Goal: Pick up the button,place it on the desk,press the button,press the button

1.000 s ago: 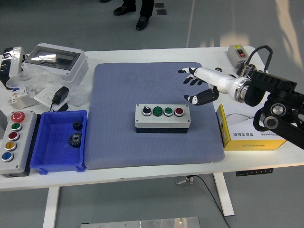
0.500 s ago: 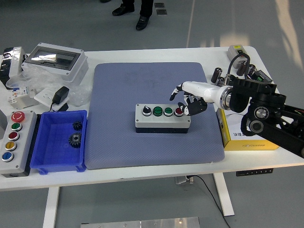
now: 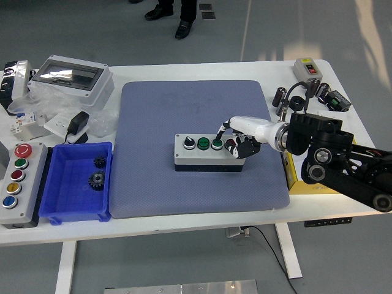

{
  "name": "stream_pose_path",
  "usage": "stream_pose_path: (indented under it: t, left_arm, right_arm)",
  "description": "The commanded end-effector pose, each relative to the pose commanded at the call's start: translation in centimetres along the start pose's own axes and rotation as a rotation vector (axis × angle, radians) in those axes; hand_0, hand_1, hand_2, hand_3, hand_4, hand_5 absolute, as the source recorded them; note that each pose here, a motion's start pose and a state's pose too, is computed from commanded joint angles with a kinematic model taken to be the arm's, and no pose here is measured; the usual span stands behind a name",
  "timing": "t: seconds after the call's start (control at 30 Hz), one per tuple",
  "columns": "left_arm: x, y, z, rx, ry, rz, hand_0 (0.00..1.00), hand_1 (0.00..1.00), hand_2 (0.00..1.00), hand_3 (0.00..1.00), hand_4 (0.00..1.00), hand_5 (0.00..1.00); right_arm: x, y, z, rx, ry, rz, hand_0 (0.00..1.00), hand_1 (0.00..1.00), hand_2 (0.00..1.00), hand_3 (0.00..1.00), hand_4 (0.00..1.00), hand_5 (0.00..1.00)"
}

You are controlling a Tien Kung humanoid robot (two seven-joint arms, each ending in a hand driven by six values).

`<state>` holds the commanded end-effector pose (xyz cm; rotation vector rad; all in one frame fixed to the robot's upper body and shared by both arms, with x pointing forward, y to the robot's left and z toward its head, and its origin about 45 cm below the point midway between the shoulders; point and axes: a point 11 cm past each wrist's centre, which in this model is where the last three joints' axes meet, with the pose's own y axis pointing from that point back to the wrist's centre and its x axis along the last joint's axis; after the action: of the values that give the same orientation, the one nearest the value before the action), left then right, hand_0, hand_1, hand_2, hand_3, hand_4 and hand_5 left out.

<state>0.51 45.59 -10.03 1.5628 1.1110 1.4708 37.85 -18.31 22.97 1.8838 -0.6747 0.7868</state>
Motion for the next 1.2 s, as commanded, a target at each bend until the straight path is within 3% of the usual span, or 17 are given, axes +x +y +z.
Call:
stream_pose_path:
  t: [0.8, 1.2]
  left_arm:
    - [-0.1, 0.0, 0.2, -0.019, 0.004, -0.005, 0.618, 0.572, 0.552, 0.6, 0.538, 0.245]
    - [-0.1, -0.1, -0.2, -0.008, 0.0, -0.005, 0.618, 0.572, 0.552, 0.601, 0.538, 0.244]
  right_arm:
    - [-1.1, -0.8, 1.1, -0.024, -0.003, 0.01, 0.002, 0.052, 0.175, 0.714, 0.245, 0.019]
    - [2.5, 1.6, 0.7, 0.051, -0.078, 0.038, 0.002, 0.051, 0.173, 0.711, 0.242, 0.01]
